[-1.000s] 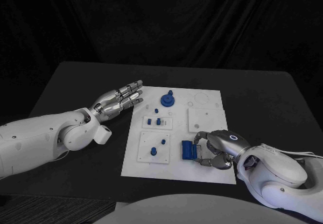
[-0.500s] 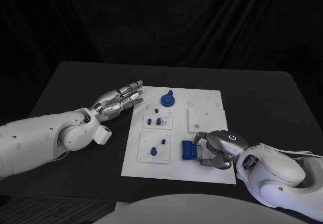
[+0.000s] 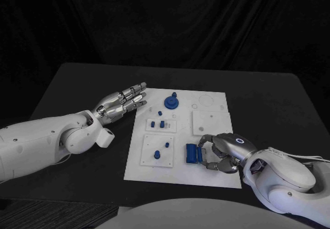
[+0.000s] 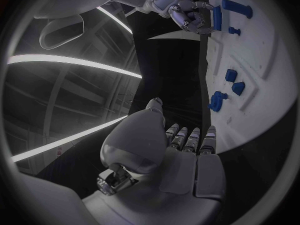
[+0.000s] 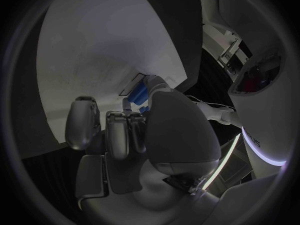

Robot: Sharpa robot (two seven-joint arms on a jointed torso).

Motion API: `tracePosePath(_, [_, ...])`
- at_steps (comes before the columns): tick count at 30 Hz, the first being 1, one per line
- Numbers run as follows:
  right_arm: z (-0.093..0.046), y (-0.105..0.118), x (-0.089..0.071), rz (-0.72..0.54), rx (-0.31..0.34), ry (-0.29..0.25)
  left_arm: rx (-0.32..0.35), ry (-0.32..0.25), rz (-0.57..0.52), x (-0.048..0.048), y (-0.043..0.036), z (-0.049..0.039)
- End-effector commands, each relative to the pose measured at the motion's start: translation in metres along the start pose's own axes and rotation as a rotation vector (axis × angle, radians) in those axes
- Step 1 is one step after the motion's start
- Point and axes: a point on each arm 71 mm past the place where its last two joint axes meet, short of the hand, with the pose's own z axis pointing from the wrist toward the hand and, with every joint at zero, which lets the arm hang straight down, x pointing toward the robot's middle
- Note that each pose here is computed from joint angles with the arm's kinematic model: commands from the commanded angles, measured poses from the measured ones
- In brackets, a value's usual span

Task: Assemble the parts on the task board

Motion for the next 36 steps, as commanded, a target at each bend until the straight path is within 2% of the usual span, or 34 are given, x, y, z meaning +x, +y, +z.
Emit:
tracePosePath(1, [-0.003, 0.001, -0.003, 0.026, -0.006, -0.040, 0.016, 0.010, -0.007, 0.0013, -0.0007, 0.0003])
tracePosePath(13, [-0.012, -0.003, -0.009, 0.049, 0.007, -0.079, 0.014, 0.008, -0.005, 0.0004, 0.0001, 0.0009])
tracePosePath(36, [-0.015, -0.012, -0.005, 0.011, 0.059, -0.013, 0.010, 0.008, -0.006, 0.0002, 0.0008, 0.0005])
